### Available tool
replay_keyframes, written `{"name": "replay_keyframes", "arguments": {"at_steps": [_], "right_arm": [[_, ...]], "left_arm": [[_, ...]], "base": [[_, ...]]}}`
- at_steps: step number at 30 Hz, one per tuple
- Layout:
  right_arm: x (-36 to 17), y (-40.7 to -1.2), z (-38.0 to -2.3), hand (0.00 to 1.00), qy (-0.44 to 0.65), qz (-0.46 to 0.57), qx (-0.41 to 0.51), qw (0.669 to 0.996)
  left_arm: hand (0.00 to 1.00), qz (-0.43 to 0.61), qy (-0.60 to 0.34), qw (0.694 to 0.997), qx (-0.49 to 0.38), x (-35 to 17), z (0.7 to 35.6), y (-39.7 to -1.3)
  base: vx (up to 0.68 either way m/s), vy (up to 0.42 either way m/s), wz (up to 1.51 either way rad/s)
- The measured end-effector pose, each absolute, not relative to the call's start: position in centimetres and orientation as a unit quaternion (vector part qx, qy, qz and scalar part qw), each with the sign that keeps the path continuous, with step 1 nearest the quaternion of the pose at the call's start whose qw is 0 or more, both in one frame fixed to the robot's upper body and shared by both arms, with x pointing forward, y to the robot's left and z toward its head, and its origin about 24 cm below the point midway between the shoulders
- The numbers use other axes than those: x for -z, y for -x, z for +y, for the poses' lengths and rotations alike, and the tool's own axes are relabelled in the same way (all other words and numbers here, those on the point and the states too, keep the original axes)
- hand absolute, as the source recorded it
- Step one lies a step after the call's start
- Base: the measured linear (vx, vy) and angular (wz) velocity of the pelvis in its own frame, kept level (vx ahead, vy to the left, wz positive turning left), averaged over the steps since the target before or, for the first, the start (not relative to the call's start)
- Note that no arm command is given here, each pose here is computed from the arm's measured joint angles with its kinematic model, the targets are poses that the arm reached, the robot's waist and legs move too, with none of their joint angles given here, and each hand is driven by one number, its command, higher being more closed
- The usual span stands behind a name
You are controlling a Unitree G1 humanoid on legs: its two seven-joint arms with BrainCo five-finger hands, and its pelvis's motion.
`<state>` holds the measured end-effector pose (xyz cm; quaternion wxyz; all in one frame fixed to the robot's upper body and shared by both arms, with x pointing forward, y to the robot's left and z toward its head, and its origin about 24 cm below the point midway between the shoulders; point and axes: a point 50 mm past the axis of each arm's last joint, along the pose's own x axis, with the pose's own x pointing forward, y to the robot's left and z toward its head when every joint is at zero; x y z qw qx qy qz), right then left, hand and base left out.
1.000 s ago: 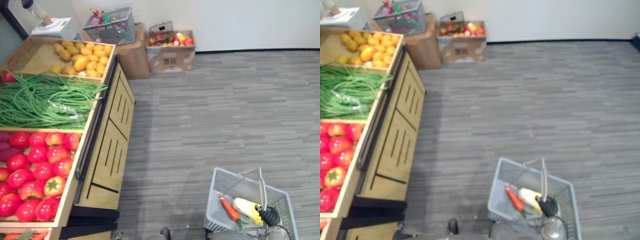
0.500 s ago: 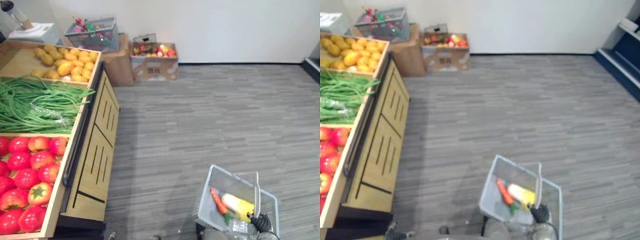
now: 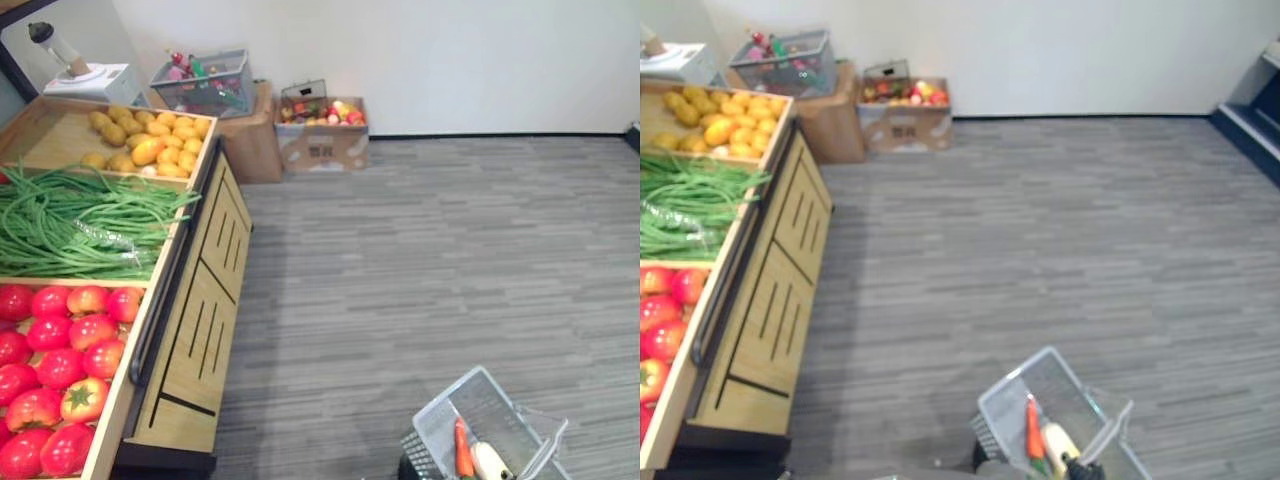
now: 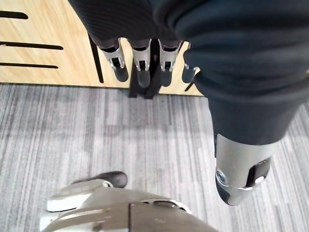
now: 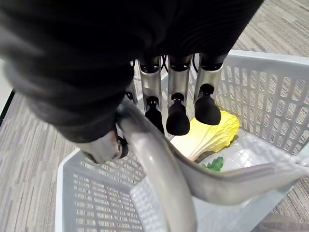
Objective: Pick vegetable in the basket
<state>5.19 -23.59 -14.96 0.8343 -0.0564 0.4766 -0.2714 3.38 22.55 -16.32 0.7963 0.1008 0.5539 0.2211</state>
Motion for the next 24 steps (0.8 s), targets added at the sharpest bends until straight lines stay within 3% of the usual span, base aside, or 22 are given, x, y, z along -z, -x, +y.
{"name": "replay_keyframes", "arguments": {"at_steps": [5, 16, 24], "right_arm": [[15.6, -3.8, -23.0, 1.00, -0.001, 0.492, 0.312, 0.813], [17.0, 1.1, -21.5, 1.00, -0.114, 0.557, 0.402, 0.718], [17.1, 1.4, -21.3, 1.00, -0.129, 0.559, 0.413, 0.707]], "left_arm": [[0.00, 0.559, -0.058, 0.787, -0.254, 16.5, 22.3, -3.0], [0.00, 0.580, -0.033, 0.772, -0.259, 16.9, 21.6, -2.0], [0.00, 0.581, -0.036, 0.777, -0.239, 17.0, 21.4, -2.3]], "base": [[-0.02, 0.001, -0.01], [-0.05, -0.020, -0.02], [0.00, -0.017, -0.08]]}}
